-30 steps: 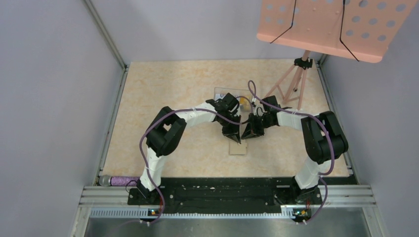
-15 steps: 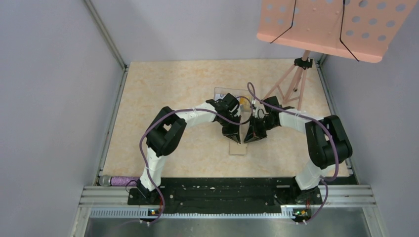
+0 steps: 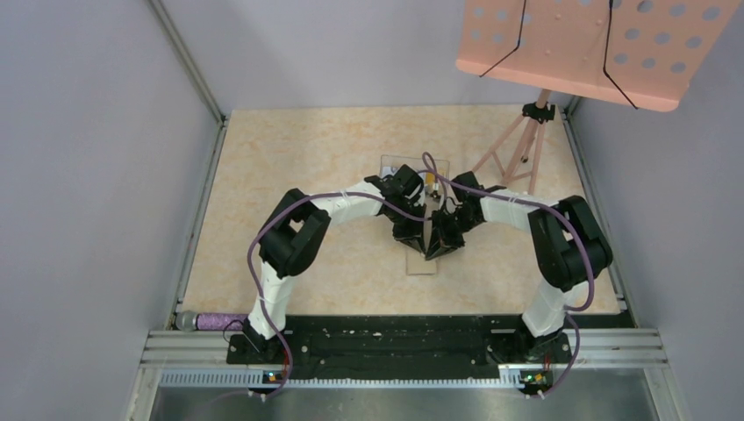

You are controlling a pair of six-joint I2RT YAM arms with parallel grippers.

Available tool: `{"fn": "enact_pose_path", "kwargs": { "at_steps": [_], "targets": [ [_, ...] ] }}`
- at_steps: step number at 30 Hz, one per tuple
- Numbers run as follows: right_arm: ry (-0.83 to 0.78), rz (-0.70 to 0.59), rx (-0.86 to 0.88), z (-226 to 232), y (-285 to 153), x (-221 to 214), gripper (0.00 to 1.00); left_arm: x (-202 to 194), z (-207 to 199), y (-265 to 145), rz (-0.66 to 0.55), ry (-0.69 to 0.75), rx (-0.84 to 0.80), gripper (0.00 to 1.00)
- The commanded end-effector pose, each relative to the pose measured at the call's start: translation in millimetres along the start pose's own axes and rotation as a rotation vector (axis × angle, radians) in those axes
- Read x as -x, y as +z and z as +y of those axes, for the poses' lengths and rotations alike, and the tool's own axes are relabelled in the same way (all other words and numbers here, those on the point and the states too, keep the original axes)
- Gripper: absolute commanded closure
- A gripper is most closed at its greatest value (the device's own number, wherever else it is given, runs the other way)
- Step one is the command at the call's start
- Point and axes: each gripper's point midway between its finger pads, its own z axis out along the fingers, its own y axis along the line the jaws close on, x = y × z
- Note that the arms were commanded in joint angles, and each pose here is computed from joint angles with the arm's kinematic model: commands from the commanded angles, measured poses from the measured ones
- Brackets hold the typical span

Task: Put the credit cards into the card holder
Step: Close the card holder at the center of the board.

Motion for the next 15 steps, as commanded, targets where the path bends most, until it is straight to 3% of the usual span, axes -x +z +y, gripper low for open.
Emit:
{"fn": "enact_pose_path", "kwargs": {
  "at_steps": [1,3,5,11,15],
  "targets": [
    [-0.02,-0.02,-0.089,-8,3,12,1.0,3,14,-7,-0.037,0.033,0.075,0.94],
    [-0.015,-0.018,-0.1,-10,3,11,1.0,5,11,-11,-0.049,0.036,0.074,0.87],
    [-0.011,-0.014,-0.102,-11,3,9,1.0,6,8,-15,-0.06,0.039,0.071,0.85],
    [-0.011,-0.012,-0.1,-11,4,8,1.0,3,7,-17,-0.057,0.038,0.065,0.85],
    [-0.013,-0.014,-0.092,-8,3,9,1.0,-1,9,-16,-0.048,0.033,0.065,0.93]
  ]
}}
